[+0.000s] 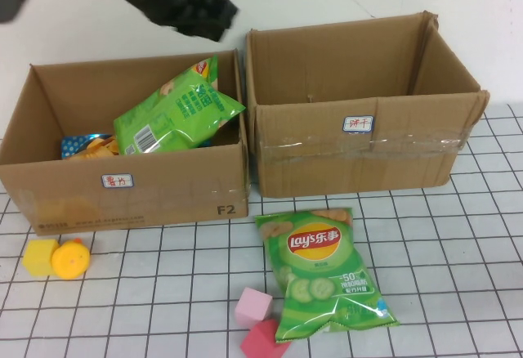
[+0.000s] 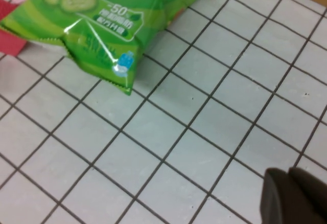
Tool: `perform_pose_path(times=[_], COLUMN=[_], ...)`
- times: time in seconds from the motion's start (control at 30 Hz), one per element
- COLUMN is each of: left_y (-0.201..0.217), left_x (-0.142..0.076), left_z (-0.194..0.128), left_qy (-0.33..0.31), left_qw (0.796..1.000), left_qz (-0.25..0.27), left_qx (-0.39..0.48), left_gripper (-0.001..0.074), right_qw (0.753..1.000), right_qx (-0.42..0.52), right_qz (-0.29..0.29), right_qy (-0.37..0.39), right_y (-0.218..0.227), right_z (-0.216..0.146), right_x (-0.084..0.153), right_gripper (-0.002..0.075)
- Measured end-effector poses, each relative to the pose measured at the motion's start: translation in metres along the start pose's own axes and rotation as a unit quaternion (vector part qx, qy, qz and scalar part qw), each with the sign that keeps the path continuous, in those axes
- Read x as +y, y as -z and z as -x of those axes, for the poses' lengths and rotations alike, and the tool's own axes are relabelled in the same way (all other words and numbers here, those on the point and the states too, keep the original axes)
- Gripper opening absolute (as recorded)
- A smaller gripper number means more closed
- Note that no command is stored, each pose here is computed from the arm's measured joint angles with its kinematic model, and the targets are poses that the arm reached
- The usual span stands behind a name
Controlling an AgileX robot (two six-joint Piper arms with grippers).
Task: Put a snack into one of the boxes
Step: Pick up the potato chip
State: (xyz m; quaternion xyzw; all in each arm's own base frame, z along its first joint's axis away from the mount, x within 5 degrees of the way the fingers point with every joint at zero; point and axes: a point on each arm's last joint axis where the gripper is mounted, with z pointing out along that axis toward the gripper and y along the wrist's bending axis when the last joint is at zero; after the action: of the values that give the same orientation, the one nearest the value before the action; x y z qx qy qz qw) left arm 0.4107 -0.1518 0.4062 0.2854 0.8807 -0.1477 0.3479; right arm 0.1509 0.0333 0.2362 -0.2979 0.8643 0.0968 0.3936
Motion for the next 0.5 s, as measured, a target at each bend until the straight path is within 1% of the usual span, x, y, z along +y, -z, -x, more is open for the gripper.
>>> perform_pose_path(times=[0.03, 0.13, 0.3, 0.33, 0.4, 0.5], left_y=[0.01, 0.039, 0.081, 0.1, 0.118, 0.138], left_x=[-0.001, -0.004, -0.016, -0.023, -0.031, -0.043], left_z=[-0.001, -0.001, -0.006, -0.012, -0.023, -0.046], left_qy=[-0.003, -0.011, -0.016, -0.015, -0.014, -0.009], left_qw=[1.0, 0.999, 0.998, 0.998, 0.998, 0.999], left_qz=[0.013, 0.041, 0.055, 0.056, 0.055, 0.049], left_qx=[0.01, 0.012, -0.006, -0.012, -0.012, -0.006], left_gripper=[0.0092, 0.0027, 0.0004, 0.0001, 0.0001, -0.0001], right_qw=[1.0, 1.0, 1.0, 1.0, 0.999, 0.995], right_qx=[0.0, 0.0, -0.013, -0.026, -0.047, -0.096], right_qz=[0.001, 0.002, 0.006, 0.003, -0.001, 0.004], right_qy=[0.003, 0.01, 0.006, 0.004, -0.007, -0.024], right_y=[0.0, 0.0, 0.0, 0.0, 0.0, 0.002], right_z=[0.0, 0.0, 0.002, 0.005, 0.009, 0.017], right_x=[0.0, 0.0, 0.001, 0.001, 0.0, 0.0], right_gripper=[-0.0001, -0.0001, -0.0001, 0.0002, 0.0028, 0.0132])
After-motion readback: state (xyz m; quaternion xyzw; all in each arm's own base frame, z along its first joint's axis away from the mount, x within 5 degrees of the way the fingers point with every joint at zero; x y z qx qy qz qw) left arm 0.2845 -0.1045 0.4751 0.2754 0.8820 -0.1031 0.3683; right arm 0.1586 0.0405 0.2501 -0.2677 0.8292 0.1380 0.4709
